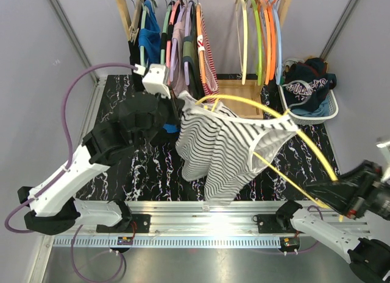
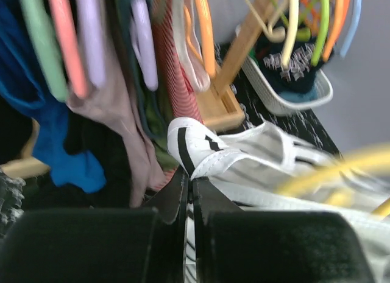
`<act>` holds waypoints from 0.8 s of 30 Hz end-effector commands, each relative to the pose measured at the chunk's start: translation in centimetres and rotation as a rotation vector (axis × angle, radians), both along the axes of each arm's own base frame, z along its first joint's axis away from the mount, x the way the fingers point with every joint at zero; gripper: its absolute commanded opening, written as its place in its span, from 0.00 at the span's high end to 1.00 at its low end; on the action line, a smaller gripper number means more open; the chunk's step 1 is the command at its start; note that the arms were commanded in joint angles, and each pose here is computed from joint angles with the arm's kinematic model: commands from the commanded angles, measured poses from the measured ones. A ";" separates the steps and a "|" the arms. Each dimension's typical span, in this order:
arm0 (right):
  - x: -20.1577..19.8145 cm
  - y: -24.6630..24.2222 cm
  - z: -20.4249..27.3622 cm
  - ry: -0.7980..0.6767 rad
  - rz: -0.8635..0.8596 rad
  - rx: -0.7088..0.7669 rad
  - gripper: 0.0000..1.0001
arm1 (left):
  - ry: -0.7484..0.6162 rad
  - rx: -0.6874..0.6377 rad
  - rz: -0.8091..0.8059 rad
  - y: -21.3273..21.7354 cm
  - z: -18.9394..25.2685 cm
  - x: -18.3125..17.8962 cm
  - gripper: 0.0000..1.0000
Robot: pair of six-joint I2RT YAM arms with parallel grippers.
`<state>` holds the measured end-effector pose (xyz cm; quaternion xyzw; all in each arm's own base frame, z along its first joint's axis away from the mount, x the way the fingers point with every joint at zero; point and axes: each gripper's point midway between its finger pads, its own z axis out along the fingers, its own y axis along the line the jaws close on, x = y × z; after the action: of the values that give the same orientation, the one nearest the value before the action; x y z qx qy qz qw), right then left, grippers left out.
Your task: Remove the tank top from the hanger
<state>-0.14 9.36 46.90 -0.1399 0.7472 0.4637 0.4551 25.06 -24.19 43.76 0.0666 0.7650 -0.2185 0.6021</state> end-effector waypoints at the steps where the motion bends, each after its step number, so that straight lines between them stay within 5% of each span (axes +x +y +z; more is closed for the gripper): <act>1: -1.7 -4.3 -0.3 -0.040 -0.148 0.025 1.00 | 0.154 -0.024 -0.085 -1.0 -4.4 -2.1 1.00; 7: 1.0 -3.1 -1.6 -0.039 -0.183 0.003 1.00 | 0.350 -0.096 -0.494 -6.7 -10.5 -12.6 1.00; 12: 2.1 -0.9 -1.9 -0.048 -0.112 -0.016 1.00 | 0.386 -0.170 -0.746 -10.5 -9.2 -19.1 1.00; 13: 2.4 -0.5 -2.3 -0.037 -0.097 -0.031 1.00 | 0.363 -0.167 -0.782 -10.7 -7.9 -20.1 0.88; 17: 2.1 1.3 -4.0 0.040 0.008 -0.089 1.00 | 0.291 -0.004 -0.612 -7.9 -6.7 -17.9 0.01; 24: 0.2 4.3 -8.3 0.272 0.235 -0.186 1.00 | 0.069 0.268 -0.486 -3.3 -4.5 -14.1 0.01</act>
<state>1.77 12.20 39.35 -0.1594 0.8189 0.4291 0.3461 8.53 -30.38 39.97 0.2812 0.7694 -0.3643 0.4430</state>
